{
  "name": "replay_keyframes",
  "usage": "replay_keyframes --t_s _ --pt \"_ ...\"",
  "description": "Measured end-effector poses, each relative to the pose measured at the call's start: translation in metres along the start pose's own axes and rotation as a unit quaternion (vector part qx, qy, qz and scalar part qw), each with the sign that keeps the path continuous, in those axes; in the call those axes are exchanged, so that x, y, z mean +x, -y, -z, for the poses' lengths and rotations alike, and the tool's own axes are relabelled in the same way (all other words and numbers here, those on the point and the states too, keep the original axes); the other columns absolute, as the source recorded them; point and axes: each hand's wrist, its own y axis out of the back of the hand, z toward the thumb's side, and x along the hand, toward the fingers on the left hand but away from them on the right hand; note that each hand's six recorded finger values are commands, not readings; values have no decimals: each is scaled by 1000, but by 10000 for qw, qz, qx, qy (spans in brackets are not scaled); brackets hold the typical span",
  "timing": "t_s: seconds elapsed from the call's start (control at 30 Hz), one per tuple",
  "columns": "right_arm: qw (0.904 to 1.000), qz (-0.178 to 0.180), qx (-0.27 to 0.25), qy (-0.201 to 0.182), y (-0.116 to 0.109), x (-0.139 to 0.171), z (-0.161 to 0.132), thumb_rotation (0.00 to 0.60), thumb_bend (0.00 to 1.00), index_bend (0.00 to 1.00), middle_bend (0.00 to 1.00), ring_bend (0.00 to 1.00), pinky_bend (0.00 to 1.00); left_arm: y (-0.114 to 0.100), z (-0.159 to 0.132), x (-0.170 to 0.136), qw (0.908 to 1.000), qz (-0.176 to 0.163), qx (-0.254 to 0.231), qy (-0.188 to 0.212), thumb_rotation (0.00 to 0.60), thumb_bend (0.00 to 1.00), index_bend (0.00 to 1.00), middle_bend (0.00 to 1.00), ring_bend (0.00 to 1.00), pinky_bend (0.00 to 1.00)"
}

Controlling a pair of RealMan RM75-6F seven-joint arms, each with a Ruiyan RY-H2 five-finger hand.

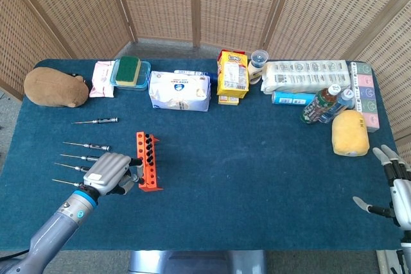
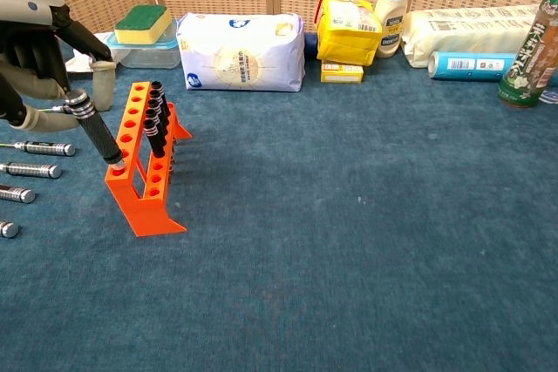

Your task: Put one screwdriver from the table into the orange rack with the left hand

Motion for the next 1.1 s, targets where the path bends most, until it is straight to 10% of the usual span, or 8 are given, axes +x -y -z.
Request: replay_keyframes --t_s 1.1 --pt "10000 5 1 0 0 0 0 600 2 57 19 18 0 2 -2 2 9999 12 129 -57 600 378 448 1000 1000 995"
